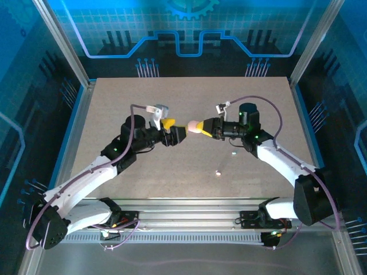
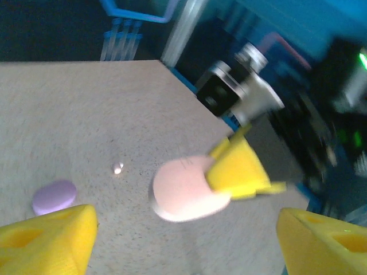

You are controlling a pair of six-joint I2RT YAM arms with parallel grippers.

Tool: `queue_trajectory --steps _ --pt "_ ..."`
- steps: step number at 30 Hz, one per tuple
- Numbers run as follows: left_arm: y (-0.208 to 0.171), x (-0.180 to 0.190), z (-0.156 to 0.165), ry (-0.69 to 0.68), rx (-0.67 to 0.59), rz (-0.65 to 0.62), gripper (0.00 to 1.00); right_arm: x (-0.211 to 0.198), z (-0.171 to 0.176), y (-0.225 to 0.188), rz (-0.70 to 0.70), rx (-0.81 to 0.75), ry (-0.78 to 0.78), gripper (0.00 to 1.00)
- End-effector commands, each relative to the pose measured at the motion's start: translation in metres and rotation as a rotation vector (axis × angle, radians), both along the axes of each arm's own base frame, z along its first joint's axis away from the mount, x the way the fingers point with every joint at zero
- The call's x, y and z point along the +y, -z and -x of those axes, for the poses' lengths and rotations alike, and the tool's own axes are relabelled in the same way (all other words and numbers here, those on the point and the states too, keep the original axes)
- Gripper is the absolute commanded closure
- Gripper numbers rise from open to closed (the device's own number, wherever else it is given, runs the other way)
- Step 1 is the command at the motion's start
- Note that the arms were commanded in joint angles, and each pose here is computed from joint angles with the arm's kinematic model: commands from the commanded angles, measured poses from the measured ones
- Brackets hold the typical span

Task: Insert wireless bluetooth earbuds into charging case

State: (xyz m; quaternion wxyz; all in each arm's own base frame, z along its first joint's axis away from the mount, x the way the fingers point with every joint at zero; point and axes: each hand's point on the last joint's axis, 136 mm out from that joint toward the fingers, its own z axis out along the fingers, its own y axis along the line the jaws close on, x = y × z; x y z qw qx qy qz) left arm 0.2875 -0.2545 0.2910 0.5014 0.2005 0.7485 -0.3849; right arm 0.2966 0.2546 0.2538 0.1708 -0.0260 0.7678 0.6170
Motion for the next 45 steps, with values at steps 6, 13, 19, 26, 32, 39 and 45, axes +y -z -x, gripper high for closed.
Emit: queue_trajectory --steps 6,13,19,26,32,39,45 --pt "-0.004 -0.016 0.046 0.388 -0.540 -0.313 0.19 -0.002 0.021 -0.044 -0.068 -0.003 -0.235 0.83" --pt "-0.012 -0.027 0.033 0.380 -0.652 -0.295 0.19 -0.002 0.032 -0.056 -0.053 -0.036 -0.301 0.83" --pt "-0.021 -0.036 0.023 0.370 -0.671 -0.247 0.19 0.000 0.039 -0.055 -0.049 -0.038 -0.326 0.83" --pt "-0.022 -0.046 0.026 0.441 -0.627 -0.210 0.29 0.003 0.039 -0.054 -0.048 -0.036 -0.339 0.83" --pt "-0.028 -0.049 0.027 0.450 -0.616 -0.170 0.32 0.005 0.037 -0.050 -0.045 -0.025 -0.341 0.83" --pt "-0.022 -0.050 0.024 0.460 -0.596 -0.187 0.43 0.010 0.039 -0.049 -0.044 -0.021 -0.354 0.82" --pt "-0.017 -0.050 0.024 0.464 -0.581 -0.214 0.53 0.013 0.041 -0.054 -0.051 -0.032 -0.364 0.81"
